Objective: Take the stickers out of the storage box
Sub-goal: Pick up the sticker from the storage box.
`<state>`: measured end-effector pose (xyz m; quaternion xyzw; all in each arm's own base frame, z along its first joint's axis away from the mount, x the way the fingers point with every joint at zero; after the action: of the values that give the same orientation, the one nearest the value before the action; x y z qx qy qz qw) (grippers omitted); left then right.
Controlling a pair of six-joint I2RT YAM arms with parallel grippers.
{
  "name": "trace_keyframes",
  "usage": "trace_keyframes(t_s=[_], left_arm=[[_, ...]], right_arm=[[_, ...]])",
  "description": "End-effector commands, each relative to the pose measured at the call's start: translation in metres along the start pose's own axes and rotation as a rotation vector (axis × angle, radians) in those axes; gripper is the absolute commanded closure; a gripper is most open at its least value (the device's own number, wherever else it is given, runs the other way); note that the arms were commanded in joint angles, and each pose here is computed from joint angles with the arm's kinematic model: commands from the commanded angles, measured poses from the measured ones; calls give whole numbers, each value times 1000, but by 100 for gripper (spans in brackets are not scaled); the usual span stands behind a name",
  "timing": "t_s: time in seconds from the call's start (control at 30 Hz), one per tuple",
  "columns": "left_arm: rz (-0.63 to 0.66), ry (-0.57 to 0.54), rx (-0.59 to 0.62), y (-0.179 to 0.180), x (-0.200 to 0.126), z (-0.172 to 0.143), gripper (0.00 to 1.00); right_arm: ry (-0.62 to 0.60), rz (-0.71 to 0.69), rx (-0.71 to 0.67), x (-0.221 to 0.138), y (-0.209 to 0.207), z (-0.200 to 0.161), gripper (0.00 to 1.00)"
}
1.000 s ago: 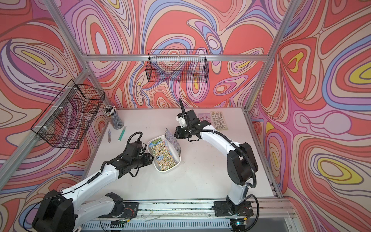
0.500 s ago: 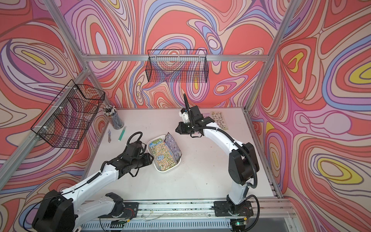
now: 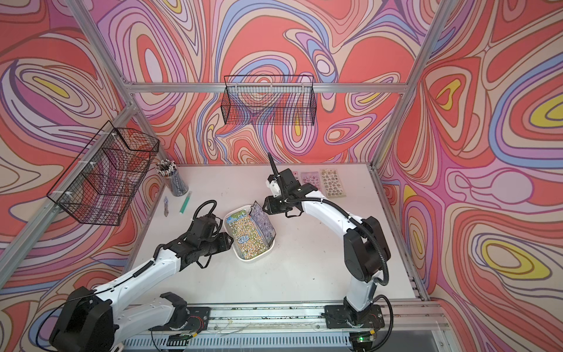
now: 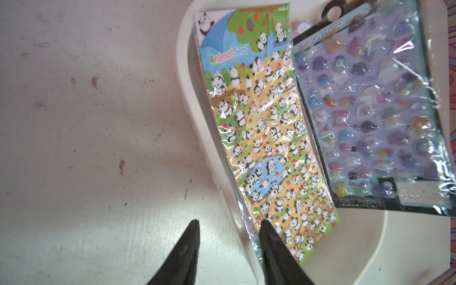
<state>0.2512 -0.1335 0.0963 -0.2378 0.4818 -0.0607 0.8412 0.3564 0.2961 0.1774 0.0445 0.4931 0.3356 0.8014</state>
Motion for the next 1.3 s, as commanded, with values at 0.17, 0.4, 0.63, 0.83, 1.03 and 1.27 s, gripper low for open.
trace_keyframes(t_s=[0.17,0.4,0.63,0.83,1.03,1.27], left_arm=[[-9,-14,-3,-4,1,4,56],[-8,-15,-2,-4,1,3,56],[-9,-16,-4,-3,1,3,56],[-9,-18,-1,-4,0,4,56],[-5,-16,4,-4,0,3,56],[-7,-19,7,-6,0,6,56]], right_arm=[[89,-64,-13,33,-10,-26,63],[95,-75,-12,37,-13,-27,60],[105,-79,-6,43,-15,-30,67],[111,-90,2,47,-18,-31,85],[90,-89,0,39,-13,-23,100],[-5,-60,-1,1,-2,3,100]])
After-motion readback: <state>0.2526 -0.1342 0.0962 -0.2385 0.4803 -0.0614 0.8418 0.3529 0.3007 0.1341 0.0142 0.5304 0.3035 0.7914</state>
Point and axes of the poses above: each gripper's point midway between its finger pads, its own x axis out along the fingers, its own y axis along the line the jaws close on, z = x × y, the point moved 2 cm from there along -x, back along the fingers, and after that the axes turned 2 degrees about -x, right-handed, at the moved point
